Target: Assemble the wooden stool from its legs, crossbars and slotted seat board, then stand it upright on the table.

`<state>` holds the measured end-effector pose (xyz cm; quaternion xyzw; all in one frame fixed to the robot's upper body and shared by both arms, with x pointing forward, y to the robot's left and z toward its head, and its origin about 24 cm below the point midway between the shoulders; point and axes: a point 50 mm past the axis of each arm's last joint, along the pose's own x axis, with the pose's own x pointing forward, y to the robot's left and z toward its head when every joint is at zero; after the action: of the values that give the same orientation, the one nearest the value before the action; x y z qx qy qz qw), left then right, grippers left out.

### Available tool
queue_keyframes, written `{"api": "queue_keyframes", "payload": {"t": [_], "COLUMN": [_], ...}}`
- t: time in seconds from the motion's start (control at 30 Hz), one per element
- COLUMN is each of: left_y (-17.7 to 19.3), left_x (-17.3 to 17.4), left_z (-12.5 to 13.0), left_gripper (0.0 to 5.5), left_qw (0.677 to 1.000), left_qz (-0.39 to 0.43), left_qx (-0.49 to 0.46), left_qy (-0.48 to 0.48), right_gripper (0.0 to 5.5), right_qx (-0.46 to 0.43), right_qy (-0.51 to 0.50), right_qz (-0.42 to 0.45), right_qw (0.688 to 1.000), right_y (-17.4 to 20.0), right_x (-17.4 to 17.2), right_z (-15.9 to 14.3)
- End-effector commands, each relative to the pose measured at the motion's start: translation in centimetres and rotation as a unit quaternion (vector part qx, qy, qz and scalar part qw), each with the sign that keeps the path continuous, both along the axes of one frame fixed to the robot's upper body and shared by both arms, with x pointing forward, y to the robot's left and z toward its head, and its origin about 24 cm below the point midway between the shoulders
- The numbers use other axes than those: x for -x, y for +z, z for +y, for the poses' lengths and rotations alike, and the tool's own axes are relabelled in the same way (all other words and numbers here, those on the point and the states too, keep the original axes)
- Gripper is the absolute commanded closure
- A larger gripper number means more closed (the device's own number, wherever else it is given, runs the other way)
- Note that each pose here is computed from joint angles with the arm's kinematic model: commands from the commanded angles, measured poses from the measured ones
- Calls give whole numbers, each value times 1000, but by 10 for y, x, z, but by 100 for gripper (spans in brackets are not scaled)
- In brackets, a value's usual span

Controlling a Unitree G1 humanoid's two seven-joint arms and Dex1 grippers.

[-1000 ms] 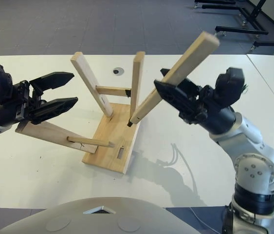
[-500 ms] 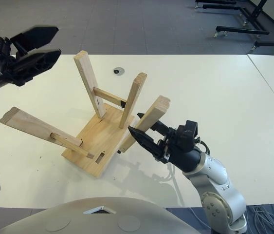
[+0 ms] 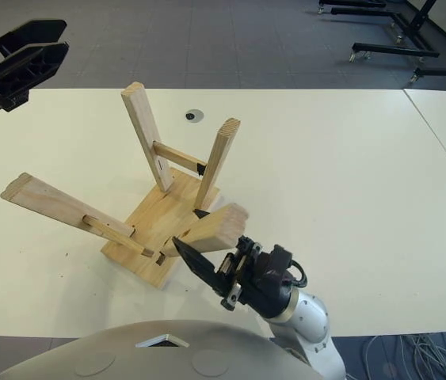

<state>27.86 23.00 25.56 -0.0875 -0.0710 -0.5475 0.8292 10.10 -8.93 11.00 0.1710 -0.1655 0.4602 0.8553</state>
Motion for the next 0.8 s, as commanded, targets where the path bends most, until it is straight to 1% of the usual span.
{"api": "queue_keyframes", "payload": {"t": [0.03,0.23,0.47,0.53,0.67,0.8], "left_y": [2,-1,-6,-8,-11,-16], "left_x": [-7,-7,-4,-1,9,22], "left_z": [1,0,-1,-2,-5,-4], "left_gripper": [210,210,210,210,210,210], "left_qw": [1000,999,998,998,998,999], "left_qz": [18,32,46,49,49,35], "left_qx": [-19,-23,-26,-25,-22,-17], "left_qy": [-10,-18,-23,-24,-24,-6], "right_gripper": [343,343,343,343,343,343], "right_qx": [9,27,44,43,38,44], "right_qy": [-22,-25,-20,-18,-7,7], "right_qz": [-2,0,2,-5,-16,-37], "right_qw": [1000,999,999,999,999,998], "right_y": [-9,-17,-23,-17,-1,16], "right_x": [10,20,20,20,32,22], "right_z": [6,10,7,7,14,11]}}
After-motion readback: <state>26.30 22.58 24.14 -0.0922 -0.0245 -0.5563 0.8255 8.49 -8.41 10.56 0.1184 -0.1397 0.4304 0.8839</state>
